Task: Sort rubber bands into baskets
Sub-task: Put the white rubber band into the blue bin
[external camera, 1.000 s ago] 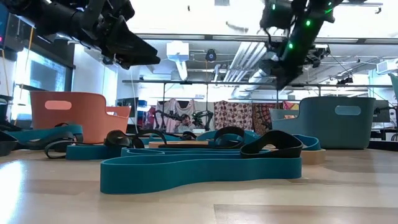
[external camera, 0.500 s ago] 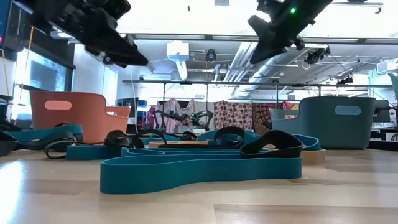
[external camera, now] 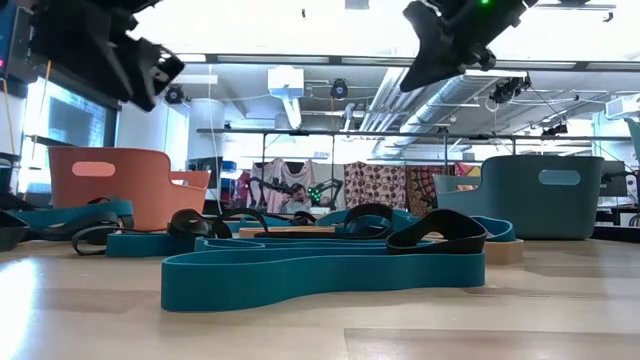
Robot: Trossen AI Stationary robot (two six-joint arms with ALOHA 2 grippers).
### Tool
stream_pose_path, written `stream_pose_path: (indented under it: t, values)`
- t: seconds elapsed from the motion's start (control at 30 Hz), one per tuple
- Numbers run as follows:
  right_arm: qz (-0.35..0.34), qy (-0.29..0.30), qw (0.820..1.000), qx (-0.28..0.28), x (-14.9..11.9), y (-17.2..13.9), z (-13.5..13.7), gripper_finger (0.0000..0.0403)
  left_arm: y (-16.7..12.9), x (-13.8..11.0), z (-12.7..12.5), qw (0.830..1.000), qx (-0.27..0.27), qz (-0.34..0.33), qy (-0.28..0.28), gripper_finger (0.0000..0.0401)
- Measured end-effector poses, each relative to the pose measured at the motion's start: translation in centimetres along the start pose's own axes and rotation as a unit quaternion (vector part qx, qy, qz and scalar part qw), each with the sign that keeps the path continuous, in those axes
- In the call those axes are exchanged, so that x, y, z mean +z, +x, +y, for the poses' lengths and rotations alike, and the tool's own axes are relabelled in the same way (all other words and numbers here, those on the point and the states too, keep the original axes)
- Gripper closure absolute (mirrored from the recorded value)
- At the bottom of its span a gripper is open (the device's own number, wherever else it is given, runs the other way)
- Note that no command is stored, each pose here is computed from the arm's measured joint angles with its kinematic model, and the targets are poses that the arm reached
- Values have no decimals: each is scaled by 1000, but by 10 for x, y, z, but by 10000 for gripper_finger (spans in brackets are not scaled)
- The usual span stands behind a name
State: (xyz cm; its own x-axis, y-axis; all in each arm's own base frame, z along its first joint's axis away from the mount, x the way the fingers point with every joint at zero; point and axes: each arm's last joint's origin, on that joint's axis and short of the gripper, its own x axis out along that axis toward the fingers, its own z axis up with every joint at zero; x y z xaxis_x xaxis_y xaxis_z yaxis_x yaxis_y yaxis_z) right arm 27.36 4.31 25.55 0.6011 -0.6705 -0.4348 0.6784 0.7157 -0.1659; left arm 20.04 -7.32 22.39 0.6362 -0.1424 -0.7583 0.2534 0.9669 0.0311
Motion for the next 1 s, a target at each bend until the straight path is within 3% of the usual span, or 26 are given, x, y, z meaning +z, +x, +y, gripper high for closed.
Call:
stream_pose_path:
  t: [0.3, 0.47, 0.67, 0.87, 1.0]
  values:
    - [16, -17, 1000, 1, -13, 15, 17, 403, -7, -16, -5, 987, 93, 82, -101, 365]
    - [20, -14, 1000, 6, -17, 19, 22, 403, -11, -26, -11, 975, 151, 100, -129, 396]
    - [21, -9, 1000, 8, -17, 18, 23, 403, -12, -36, -17, 963, 204, 92, -154, 400]
    - [20, -10, 1000, 13, -18, 16, 24, 403, 1, -62, -13, 949, 248, 100, -164, 400]
    - [18, -12, 1000, 17, -18, 14, 26, 403, 6, -66, -12, 950, 252, 86, -163, 391]
